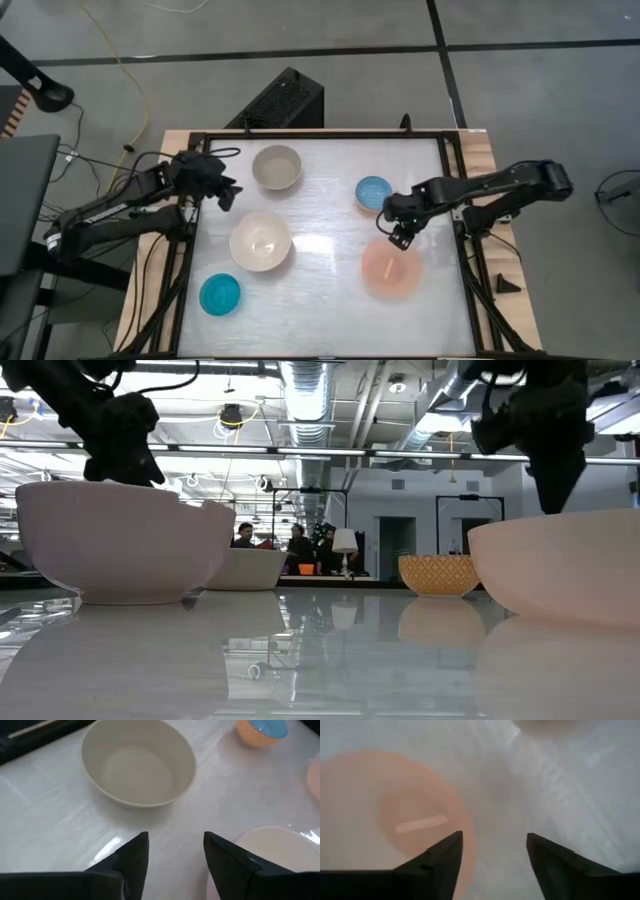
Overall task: Nest bowls inside each other
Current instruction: Stack the pink bowl on top of the white bowl
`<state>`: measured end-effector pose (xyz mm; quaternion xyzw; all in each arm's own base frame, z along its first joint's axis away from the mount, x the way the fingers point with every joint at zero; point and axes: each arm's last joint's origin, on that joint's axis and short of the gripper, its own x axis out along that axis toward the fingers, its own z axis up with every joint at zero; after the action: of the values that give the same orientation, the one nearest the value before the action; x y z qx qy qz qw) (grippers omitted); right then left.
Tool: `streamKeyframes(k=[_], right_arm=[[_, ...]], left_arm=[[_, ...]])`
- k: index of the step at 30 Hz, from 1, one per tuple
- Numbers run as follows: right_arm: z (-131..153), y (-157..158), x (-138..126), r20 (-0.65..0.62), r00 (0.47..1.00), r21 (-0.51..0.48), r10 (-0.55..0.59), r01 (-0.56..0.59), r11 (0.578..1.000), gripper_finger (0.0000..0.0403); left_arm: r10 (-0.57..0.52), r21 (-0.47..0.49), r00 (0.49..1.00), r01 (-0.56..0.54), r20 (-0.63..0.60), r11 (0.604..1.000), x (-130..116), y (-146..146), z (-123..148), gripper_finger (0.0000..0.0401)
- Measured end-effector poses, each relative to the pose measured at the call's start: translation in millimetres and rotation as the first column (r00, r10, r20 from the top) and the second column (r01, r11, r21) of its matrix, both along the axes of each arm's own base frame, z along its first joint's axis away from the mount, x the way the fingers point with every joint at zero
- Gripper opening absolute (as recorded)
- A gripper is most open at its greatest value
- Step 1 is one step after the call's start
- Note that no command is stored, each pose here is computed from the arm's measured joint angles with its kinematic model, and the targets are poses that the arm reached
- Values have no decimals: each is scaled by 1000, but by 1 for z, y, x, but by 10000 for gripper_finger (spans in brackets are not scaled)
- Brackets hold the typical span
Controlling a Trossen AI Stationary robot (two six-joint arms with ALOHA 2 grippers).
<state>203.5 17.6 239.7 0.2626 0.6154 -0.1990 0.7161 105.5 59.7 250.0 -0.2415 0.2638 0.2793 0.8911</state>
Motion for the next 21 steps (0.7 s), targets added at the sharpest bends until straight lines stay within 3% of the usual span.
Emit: streamKeyframes(k=[8, 14, 17, 21], right_arm=[[-42, 4, 1, 50, 998, 42, 37, -39, 998, 276], [-53, 4, 3, 112, 993, 60, 36, -43, 997, 266], [-53, 4, 5, 130, 991, 61, 36, -44, 997, 225], [-52, 5, 7, 152, 988, 106, 41, -57, 993, 117]], left_arm=[[12, -66, 999, -15, -50, 998, 4, 2, -7, 196], [31, -104, 997, -38, -73, 994, 5, 2, -10, 197], [30, -114, 995, -40, -91, 993, 4, 2, -12, 197], [26, -145, 988, -49, -152, 988, -1, -1, -16, 197]])
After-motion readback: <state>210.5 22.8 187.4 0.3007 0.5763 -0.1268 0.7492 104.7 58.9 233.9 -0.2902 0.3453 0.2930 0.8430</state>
